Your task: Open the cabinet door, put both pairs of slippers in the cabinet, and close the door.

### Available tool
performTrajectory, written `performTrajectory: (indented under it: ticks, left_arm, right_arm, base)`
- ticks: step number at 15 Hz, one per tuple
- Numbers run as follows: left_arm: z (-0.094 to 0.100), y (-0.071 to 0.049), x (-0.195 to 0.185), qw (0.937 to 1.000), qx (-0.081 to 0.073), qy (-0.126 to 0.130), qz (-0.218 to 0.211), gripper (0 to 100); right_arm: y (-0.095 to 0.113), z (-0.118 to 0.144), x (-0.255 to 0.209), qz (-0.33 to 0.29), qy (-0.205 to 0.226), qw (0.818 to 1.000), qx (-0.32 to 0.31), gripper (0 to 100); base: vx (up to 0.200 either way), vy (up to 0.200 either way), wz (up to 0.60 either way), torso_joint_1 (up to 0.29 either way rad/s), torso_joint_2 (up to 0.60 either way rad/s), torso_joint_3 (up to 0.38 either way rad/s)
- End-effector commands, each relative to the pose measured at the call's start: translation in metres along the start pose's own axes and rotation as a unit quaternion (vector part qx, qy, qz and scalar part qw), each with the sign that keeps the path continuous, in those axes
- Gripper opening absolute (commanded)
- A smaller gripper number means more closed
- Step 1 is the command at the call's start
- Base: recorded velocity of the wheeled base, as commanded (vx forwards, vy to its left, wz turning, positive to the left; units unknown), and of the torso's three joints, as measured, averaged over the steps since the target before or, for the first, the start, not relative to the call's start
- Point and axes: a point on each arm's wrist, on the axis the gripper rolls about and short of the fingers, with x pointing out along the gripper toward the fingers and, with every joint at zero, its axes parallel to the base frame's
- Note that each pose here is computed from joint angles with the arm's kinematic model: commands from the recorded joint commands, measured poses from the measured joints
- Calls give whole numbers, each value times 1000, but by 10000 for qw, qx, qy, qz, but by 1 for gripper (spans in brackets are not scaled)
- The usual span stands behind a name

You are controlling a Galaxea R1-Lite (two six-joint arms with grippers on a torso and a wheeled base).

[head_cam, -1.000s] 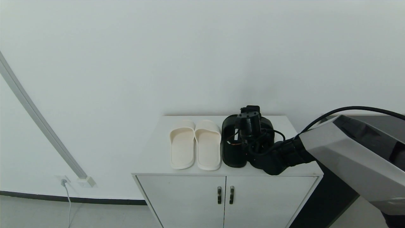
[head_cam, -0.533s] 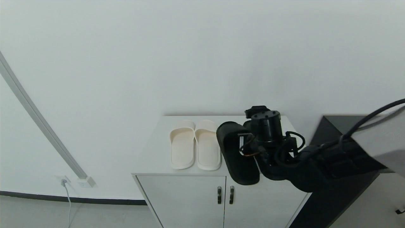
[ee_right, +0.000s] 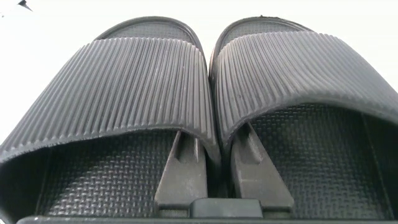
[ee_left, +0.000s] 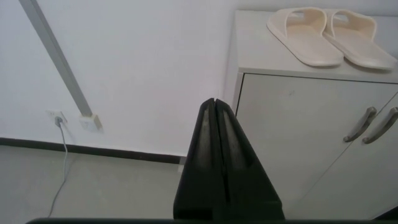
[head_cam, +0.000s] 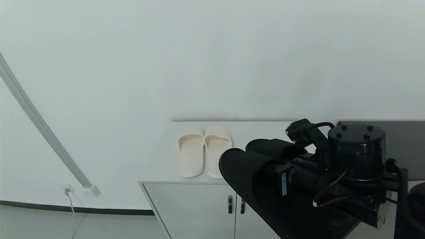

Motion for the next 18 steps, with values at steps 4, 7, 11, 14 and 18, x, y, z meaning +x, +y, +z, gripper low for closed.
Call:
performTrajectory:
  ticks: [4, 7, 11, 14, 18]
  left_arm:
    - [0, 0, 0, 10000, 3, 7, -24, 0]
    - [0, 0, 0, 10000, 3, 7, -24, 0]
    - [0, 0, 0, 10000, 3, 7, -32, 0]
    - [0, 0, 0, 10000, 3, 7, -24, 0]
    - [0, 0, 0, 10000, 3, 7, -17, 0]
  right_arm:
    - [1, 1, -5, 92, -47, 9999, 4, 0]
    - [1, 1, -7, 84, -48, 10000, -4, 0]
    - [-1, -1, -11, 74, -34, 10000, -14, 0]
    - [-1, -6, -11, 70, 48, 9998, -161, 0]
    - [0, -9, -11, 106, 112, 9997, -184, 0]
  base:
    - [-200, 0, 0, 6, -4, 5]
    - [-200, 0, 0, 7, 1, -1]
    - [-200, 0, 0, -10, -4, 6]
    - [-200, 0, 0, 2, 1, 4]
    - [-50, 0, 0, -2, 1, 2]
